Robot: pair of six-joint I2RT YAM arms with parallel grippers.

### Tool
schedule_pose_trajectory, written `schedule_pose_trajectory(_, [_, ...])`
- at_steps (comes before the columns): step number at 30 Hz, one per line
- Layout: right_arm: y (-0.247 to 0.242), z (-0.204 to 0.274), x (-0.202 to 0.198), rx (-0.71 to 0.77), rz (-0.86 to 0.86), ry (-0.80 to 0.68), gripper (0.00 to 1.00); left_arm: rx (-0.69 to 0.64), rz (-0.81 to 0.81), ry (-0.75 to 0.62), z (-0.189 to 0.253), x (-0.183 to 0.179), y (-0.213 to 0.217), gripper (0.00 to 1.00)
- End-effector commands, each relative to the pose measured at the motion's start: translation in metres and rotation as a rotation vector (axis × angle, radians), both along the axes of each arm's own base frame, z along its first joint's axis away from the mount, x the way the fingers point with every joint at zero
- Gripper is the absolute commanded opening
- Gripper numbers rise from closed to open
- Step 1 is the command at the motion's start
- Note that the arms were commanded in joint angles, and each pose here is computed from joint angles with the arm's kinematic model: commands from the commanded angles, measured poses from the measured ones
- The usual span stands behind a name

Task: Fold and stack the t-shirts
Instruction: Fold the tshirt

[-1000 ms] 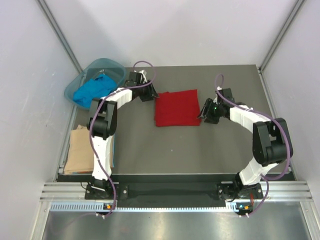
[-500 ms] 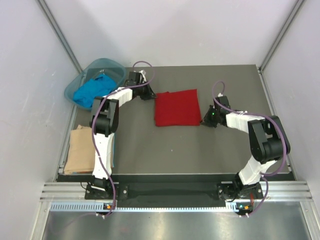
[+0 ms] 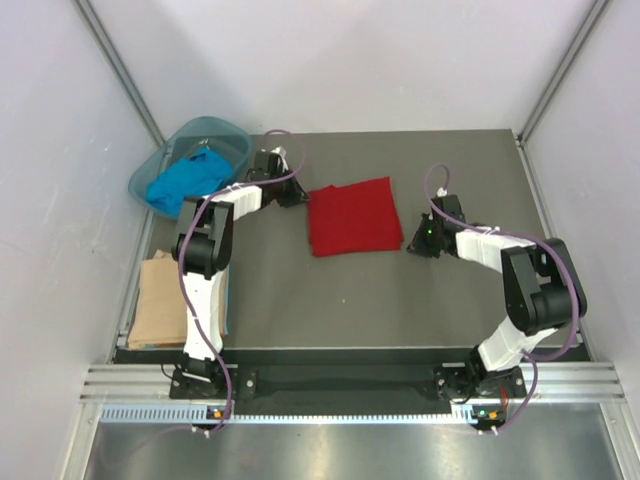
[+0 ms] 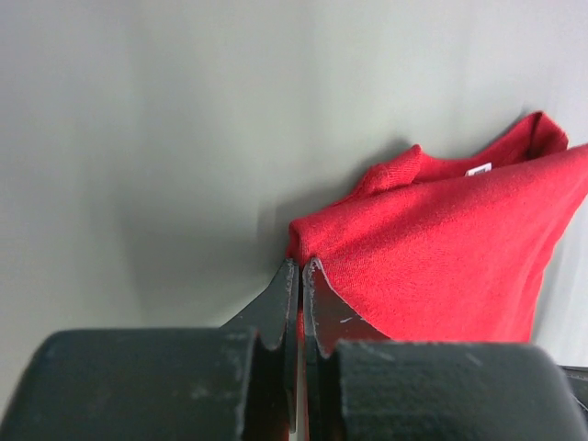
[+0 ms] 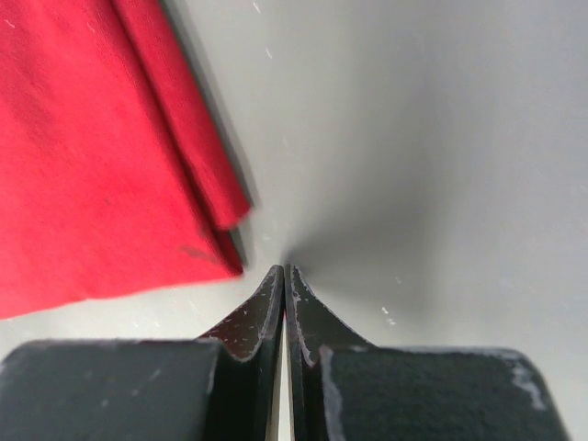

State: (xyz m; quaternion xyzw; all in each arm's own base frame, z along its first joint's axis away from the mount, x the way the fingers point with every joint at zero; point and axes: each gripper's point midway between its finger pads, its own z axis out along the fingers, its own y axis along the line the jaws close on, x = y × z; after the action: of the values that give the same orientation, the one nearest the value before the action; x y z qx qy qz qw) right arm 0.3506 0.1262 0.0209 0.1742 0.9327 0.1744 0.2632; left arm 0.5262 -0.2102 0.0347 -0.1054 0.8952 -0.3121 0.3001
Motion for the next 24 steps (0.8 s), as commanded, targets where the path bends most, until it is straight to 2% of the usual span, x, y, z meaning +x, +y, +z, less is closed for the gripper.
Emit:
schedule_pose_trajectory(1, [-0.017, -0.007, -0.020, -0.073, 0.021, 0.033, 0.00, 0.047, 0.028, 0.040, -0.004, -0.018, 0.013, 0.00])
schedule_pose_trajectory(5, [-0.012, 0.006, -0.019, -0.044, 0.053, -0.007, 0.00, 0.046, 0.027, 0.033, 0.000, -0.021, 0.014, 0.00])
schedule_pose_trajectory(9, [0.011, 0.029, -0.010, 0.046, 0.132, -0.094, 0.26, 0.046, 0.025, 0.024, 0.001, -0.015, 0.013, 0.00])
schedule_pose_trajectory(14, [0.023, 0.027, -0.001, 0.127, 0.108, -0.106, 0.37, 0.018, 0.020, 0.028, 0.003, -0.005, 0.006, 0.00])
schedule_pose_trajectory(15, [0.026, 0.026, 0.001, 0.151, 0.097, -0.108, 0.43, 0.018, 0.019, 0.031, 0.001, -0.005, 0.006, 0.00])
schedule_pose_trajectory(19, [0.033, 0.019, 0.008, 0.219, 0.001, -0.121, 0.49, 0.022, 0.020, 0.034, -0.002, -0.005, 0.006, 0.00])
schedule_pose_trajectory(24, [0.027, 0.000, 0.013, 0.139, -0.055, -0.096, 0.48, 0.019, 0.022, 0.049, -0.009, -0.007, 0.006, 0.00])
